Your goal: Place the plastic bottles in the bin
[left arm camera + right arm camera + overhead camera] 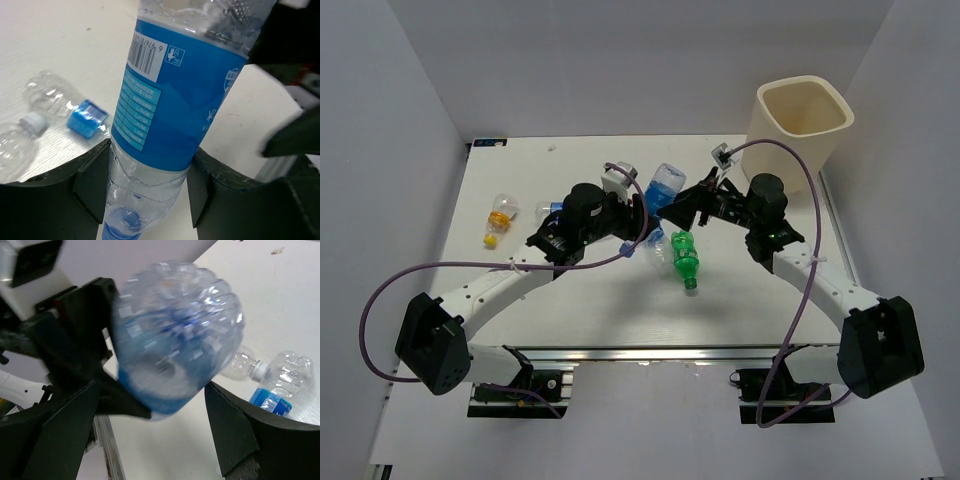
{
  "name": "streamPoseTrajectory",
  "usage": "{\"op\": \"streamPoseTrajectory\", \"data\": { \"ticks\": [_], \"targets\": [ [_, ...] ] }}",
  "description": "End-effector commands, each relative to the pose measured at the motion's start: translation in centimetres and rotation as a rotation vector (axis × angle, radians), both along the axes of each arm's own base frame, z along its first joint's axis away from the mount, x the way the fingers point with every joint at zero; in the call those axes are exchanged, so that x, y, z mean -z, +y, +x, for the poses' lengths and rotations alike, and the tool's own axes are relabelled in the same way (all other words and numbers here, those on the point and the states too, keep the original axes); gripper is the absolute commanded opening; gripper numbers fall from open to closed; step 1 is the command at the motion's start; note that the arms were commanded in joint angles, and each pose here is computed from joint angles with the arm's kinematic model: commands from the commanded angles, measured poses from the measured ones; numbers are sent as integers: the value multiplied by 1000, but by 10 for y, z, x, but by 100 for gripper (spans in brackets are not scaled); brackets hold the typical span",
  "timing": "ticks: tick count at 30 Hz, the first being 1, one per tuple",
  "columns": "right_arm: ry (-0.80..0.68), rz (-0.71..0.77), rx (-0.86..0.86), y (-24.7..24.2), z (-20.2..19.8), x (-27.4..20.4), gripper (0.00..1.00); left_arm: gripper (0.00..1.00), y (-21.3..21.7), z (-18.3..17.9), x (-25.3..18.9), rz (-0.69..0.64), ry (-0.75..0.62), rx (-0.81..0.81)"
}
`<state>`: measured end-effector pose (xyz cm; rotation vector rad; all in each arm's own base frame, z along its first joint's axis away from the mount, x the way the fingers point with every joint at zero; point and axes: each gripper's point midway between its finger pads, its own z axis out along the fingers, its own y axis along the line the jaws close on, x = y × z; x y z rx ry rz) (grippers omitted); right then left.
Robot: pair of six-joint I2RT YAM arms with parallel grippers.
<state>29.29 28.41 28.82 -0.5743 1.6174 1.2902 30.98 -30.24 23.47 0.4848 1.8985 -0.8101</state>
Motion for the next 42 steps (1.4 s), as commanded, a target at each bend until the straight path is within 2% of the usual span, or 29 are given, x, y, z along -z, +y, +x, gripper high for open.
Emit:
{"op": "streamPoseTrajectory", "data": {
  "ticks": [1,6,7,8,9,10,11,12,14,17,18,19,21,22,24,25,29,30,32,34,36,37,41,42],
  "targets": [
    [-61,82,15,12,8,-35,89,37,-28,-26,-40,-133,-83,196],
    [-77,123,94,9,24,-44,89,38,-29,-32,-39,-143,-77,221],
    [-83,132,98,8,24,-47,88,38,-30,-32,-36,-137,-66,224],
    [-91,139,106,8,27,-50,82,38,-30,-32,-35,-136,-63,227],
    [-90,140,126,7,30,-51,76,49,-29,-32,-32,-121,-56,222],
    [-98,139,136,6,32,-52,59,61,-28,-30,-31,-114,-57,209],
    [-96,138,145,6,34,-55,52,76,-26,-28,-31,-109,-60,192],
    [-94,135,170,4,38,-54,47,98,-21,-22,-29,-93,-60,146],
    [-99,93,217,-1,48,-56,40,98,-14,-16,-33,-82,-65,95],
    [-127,35,337,-22,77,-56,36,98,6,-2,-31,-33,-54,-43],
    [-123,14,406,-40,94,-74,36,98,13,1,-29,-22,-49,-87],
    [-137,0,445,-51,103,-82,35,98,33,16,-28,0,-58,-209],
    [-198,-29,581,-88,129,-113,35,98,56,28,-27,-10,-27,-324],
    [-224,-35,631,-102,138,-125,35,98,82,45,-25,-19,-5,-417],
    [-276,-70,759,-142,162,-144,35,98,107,59,-14,-68,86,-486],
    [-330,-58,812,-157,165,-174,35,98,138,73,-8,-72,111,-577],
    [-447,-144,1109,-227,194,-219,35,98,182,86,11,-71,192,-705],
    [-431,-188,1220,-250,209,-212,36,98,192,87,14,-73,199,-756],
    [-469,-246,1319,-276,217,-222,43,98,210,90,15,-61,206,-825],
    [-440,-304,1363,-301,240,-202,38,98,224,88,16,-39,212,-888],
    [-411,-334,1374,-324,260,-188,38,98,230,86,14,-49,196,-921],
    [-396,-346,1383,-330,267,-182,46,98,232,85,14,-52,195,-926],
    [-339,-398,1429,-355,295,-160,62,98,242,83,21,-18,215,-976],
    [-347,-437,1458,-363,299,-160,69,98,245,81,23,0,228,-993]
  ]
}}
